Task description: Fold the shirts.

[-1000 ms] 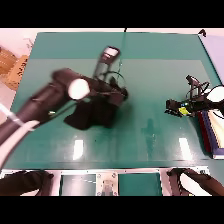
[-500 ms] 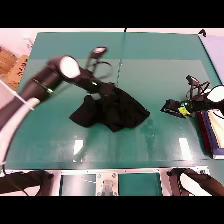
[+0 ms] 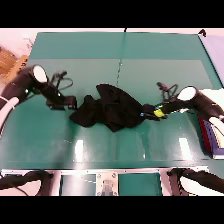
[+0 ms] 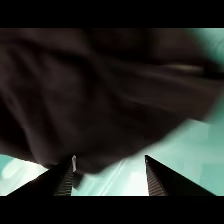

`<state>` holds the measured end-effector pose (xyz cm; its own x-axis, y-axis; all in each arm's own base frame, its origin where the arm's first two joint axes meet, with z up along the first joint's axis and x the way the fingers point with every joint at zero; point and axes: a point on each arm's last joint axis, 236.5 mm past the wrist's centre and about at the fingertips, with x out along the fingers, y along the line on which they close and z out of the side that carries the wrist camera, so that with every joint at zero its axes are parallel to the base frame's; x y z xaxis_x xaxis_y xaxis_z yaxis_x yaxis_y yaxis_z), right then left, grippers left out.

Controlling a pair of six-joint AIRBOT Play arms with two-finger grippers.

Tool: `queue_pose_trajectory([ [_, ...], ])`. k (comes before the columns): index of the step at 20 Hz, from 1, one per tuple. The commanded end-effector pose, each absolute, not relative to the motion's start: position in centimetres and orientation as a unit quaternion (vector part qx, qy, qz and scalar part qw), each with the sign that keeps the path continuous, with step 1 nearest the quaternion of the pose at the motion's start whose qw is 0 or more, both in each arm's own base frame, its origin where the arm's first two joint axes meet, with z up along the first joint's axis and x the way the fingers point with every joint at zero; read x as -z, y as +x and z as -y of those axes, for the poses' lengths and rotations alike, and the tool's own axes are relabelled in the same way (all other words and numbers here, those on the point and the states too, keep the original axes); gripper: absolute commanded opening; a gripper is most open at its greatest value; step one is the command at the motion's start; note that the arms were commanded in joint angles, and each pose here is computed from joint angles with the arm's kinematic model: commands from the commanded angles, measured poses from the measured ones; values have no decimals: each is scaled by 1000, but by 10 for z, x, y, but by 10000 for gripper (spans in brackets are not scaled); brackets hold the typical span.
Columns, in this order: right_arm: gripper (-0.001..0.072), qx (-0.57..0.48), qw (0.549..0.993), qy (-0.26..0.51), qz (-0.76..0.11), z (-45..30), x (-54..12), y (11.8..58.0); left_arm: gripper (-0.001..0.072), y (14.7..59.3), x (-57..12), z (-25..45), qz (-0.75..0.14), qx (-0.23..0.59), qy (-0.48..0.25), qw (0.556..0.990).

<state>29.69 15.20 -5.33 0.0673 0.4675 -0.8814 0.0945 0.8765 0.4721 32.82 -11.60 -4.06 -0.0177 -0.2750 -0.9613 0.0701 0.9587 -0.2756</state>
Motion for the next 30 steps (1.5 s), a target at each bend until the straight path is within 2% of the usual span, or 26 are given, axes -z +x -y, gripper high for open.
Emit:
queue_pose_trajectory([
  [1, 505, -165, 690, 207, -673, -198, 69, 296, 701, 295, 85, 119, -728, 111, -127, 665],
  [4, 494, -164, 691, 207, -673, -203, 75, 305, 700, 300, 100, 138, -701, 119, -183, 678],
  [5, 462, -163, 691, 208, -673, -202, 76, 308, 700, 306, 102, 144, -688, 119, -204, 687],
  [8, 90, -161, 691, 211, -672, -201, 76, 310, 699, 327, 103, 154, -654, 121, -242, 706],
  [9, 18, -161, 691, 211, -672, -201, 76, 310, 699, 333, 106, 155, -647, 116, -251, 711],
  [10, 18, -161, 691, 211, -673, -201, 76, 310, 690, 338, 106, 155, -639, 112, -260, 715],
  [11, 17, -161, 691, 211, -673, -201, 76, 310, 445, 343, 105, 155, -632, 109, -263, 721],
  [12, 17, -166, 692, 207, -671, -201, 74, 310, 134, 346, 103, 155, -629, 111, -263, 723],
  [13, 17, -173, 692, 202, -671, -202, 71, 310, 23, 351, 98, 157, -623, 117, -261, 728],
  [17, 16, -195, 710, 190, -650, -200, 33, 326, 22, 373, 53, 164, -592, 166, -226, 756],
  [21, 17, -191, 734, 205, -619, -176, -8, 342, 22, 379, 25, 150, -573, 171, -170, 783],
  [25, 16, -131, 729, 165, -651, -124, 11, 334, 22, 351, 46, 117, -631, 138, -92, 758],
  [28, 16, -93, 718, 182, -666, -88, 10, 327, 22, 324, 56, 87, -678, 106, -32, 726],
  [30, 16, -81, 730, 196, -649, -73, -3, 329, 22, 324, 45, 87, -672, 109, -29, 732],
])
